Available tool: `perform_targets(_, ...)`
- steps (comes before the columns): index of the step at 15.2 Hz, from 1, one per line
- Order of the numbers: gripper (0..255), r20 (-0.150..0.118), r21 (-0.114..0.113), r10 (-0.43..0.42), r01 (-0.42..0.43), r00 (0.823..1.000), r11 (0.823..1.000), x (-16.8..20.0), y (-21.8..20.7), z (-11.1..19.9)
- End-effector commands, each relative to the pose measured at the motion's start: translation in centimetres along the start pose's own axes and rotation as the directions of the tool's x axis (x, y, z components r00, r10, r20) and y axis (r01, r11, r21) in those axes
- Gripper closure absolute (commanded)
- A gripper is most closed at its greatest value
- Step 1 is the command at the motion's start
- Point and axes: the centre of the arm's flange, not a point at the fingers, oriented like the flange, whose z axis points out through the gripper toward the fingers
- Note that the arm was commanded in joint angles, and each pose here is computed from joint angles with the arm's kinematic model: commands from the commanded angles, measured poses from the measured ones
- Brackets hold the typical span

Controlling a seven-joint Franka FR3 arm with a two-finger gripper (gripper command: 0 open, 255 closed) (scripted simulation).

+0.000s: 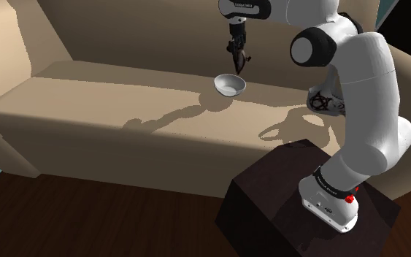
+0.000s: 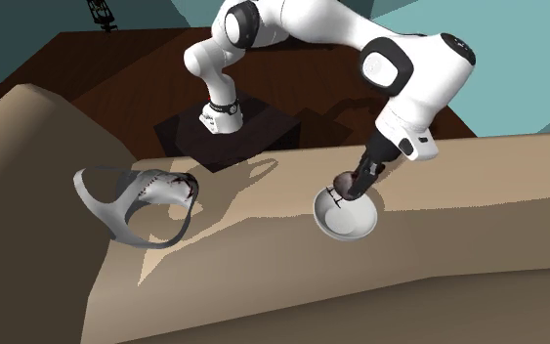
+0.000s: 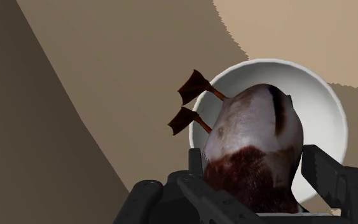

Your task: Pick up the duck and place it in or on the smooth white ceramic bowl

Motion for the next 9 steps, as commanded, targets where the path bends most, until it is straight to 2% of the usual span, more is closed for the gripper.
perform_targets(1,255,0.0,0.001,0.0,0.0,1.0,1.0,1.2,-1.1,0.2)
perform_targets(9,255,0.0,0.001,0.0,0.0,1.0,1.0,2.1,-1.6,4.3)
